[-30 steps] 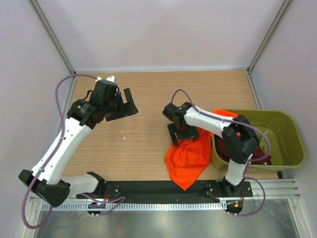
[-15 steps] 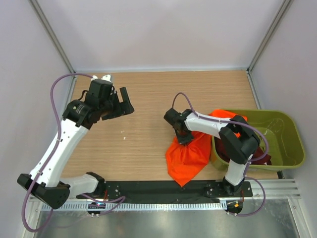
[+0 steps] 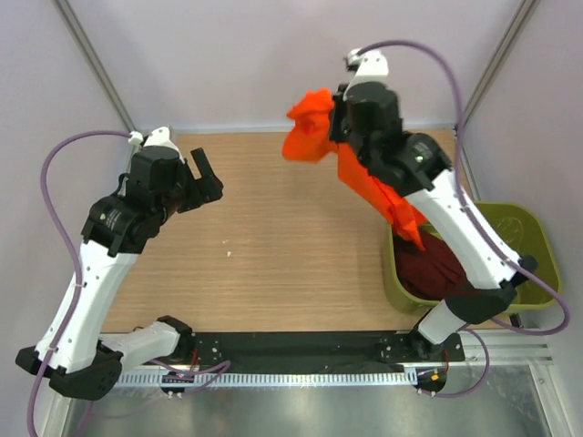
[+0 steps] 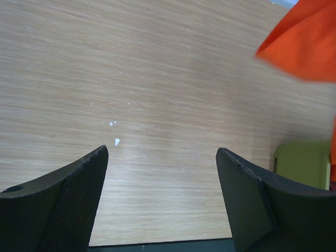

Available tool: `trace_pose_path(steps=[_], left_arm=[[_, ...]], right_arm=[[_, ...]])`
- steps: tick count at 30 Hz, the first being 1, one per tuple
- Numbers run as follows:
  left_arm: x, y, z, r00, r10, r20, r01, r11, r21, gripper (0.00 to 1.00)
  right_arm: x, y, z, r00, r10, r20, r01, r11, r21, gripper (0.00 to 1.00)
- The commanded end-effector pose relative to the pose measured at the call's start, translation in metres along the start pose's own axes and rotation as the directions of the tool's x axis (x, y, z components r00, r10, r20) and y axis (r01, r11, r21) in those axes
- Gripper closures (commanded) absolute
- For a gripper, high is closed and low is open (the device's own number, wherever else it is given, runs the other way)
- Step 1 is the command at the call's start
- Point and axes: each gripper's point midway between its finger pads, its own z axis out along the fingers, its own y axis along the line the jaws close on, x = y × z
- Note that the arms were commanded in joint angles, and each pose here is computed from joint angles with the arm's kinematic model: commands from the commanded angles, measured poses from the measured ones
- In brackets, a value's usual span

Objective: Fold and stack the t-shirts
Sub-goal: Move the tshirt to the center of the board

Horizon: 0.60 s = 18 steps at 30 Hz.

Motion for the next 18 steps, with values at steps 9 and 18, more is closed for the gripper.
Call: trace_pose_path(steps=[9,18], left_arm=[[-0.061,0.032,-0.06,0.96,0.021,0.279,0.006,0.995,-0.097,0.16],[-0.042,0.068,-0.085,0.958,0.022,0.286,0.031,0.983,-0.18,0.15]], right_arm=[[-0.12,0.149,-0.091,0.942,0.173,0.289,0.002,0.856,-0.517,0.99],[0.041,0.153,-0.048,0.997,-0.038,-0.069,-0.001,0.869,-0.494,0.72]])
